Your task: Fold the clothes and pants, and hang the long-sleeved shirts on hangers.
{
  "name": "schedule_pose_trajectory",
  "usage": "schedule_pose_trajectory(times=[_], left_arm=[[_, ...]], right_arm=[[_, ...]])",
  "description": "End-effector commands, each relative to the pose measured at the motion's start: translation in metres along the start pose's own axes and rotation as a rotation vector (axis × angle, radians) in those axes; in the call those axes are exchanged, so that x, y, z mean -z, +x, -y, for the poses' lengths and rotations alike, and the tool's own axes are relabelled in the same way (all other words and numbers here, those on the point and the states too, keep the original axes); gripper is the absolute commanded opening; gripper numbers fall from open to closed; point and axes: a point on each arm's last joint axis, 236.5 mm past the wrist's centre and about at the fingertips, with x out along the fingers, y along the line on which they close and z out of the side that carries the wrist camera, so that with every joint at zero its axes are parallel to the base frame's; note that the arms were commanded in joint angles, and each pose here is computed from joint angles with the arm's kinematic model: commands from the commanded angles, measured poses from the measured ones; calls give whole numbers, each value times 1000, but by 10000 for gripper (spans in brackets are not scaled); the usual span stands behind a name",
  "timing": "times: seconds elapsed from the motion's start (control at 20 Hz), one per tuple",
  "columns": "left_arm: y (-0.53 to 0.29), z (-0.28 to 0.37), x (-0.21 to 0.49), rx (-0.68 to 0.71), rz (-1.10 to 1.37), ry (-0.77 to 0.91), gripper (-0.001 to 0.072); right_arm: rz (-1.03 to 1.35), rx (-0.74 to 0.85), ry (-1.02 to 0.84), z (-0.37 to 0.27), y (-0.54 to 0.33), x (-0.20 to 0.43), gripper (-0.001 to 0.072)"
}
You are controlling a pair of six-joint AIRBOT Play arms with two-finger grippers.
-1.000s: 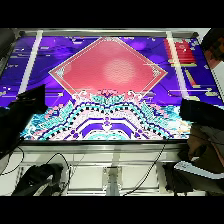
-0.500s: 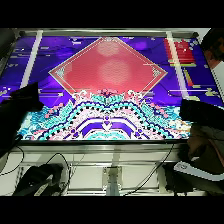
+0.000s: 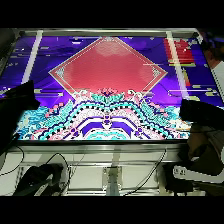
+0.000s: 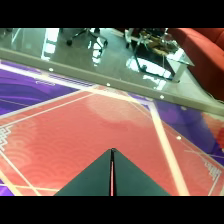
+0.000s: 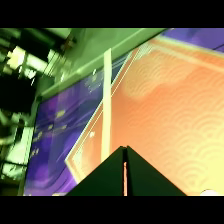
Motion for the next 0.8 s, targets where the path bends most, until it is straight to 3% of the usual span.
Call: schedule_pose_trajectory(times=[0.0,0.75], left_arm=[[0,0,-1,0,2,0,15],[0,0,-1,0,2,0,15]], right_arm=[[-85,-73,-39,-38,38,38,13],[-119,-103,-61,-57,46,55,14]])
